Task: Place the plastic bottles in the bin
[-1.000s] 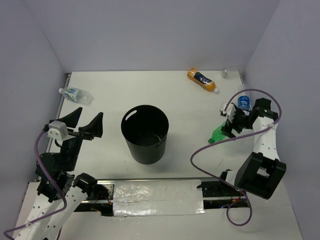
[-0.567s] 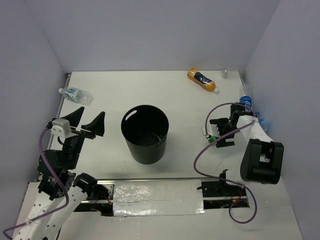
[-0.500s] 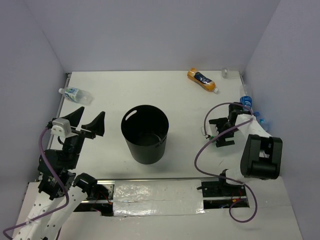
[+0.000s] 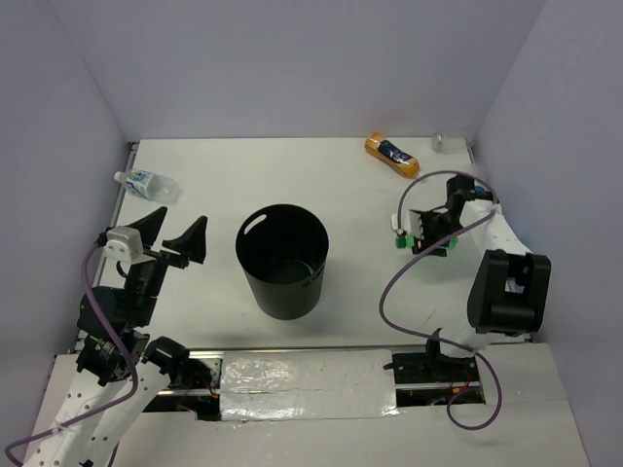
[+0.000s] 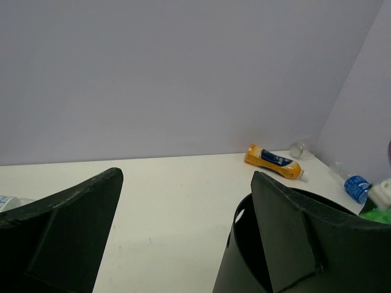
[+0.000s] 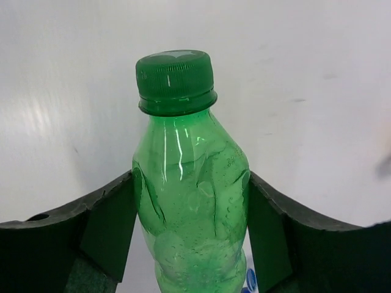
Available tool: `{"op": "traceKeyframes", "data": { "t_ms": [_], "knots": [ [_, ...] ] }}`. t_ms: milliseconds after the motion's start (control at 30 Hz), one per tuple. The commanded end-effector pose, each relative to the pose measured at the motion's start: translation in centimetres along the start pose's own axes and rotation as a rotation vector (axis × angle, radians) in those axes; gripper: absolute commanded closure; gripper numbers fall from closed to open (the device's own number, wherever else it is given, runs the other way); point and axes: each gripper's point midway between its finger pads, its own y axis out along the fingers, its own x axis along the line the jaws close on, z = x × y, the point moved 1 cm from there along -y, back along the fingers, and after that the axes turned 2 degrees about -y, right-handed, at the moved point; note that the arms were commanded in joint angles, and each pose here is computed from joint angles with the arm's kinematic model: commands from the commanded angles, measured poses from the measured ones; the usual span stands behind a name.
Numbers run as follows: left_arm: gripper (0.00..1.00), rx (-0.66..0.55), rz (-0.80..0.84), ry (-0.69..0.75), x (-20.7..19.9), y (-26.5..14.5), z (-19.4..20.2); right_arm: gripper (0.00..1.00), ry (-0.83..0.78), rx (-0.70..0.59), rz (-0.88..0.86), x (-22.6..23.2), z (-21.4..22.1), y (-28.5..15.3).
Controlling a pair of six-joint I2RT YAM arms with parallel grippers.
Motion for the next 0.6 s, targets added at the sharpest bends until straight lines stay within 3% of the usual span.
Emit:
{"op": "traceKeyframes", "data": {
  "t_ms": [0, 67, 167, 267, 300, 333, 367, 433, 500, 567],
  "knots": [
    [0.01, -0.028, 0.011, 0.011, -0.2, 0.3, -0.9, 0.74, 0.133, -0.379, 0.174, -3.9, -10.2, -8.8],
    [0.01, -0.025, 0.005, 0.013, -0.1, 0.3, -0.8, 0.79, 0.201, -0.525, 0.172, -4.2, -14.1, -12.0],
    [0.01, -0.016, -0.001, 0.014, 0.0, 0.4, -0.6, 0.79, 0.227, -0.815, 0.181, -4.9, -21.3, -18.6],
    [0.01, -0.010, -0.007, 0.017, 0.1, 0.5, -0.5, 0.78, 0.227, -0.971, 0.202, -5.8, -26.0, -22.8],
    [0.01, -0.005, -0.006, 0.017, 0.1, 0.6, -0.4, 0.76, 0.354, -1.040, 0.114, -4.5, -27.9, -23.8],
    [0.01, -0.001, -0.008, 0.019, 0.1, 0.7, -0.3, 0.76, 0.244, -1.063, 0.163, -5.6, -28.6, -23.5],
    [0.01, 0.002, -0.009, 0.020, 0.2, 0.7, -0.2, 0.74, 0.199, -1.145, 0.198, -5.6, -30.9, -26.5],
    [0.01, 0.010, -0.014, 0.022, 0.3, 0.8, 0.0, 0.71, 0.275, -1.237, 0.037, -3.1, -33.9, -26.4],
    [0.01, 0.022, -0.017, 0.024, 0.3, 1.0, 0.3, 0.70, 0.167, -1.304, -0.022, -1.7, -37.3, -27.5],
    [0.01, 0.031, -0.019, 0.026, 0.3, 1.1, 0.5, 0.68, 0.194, -1.320, -0.073, -1.8, -39.2, -27.2]
  ]
}}
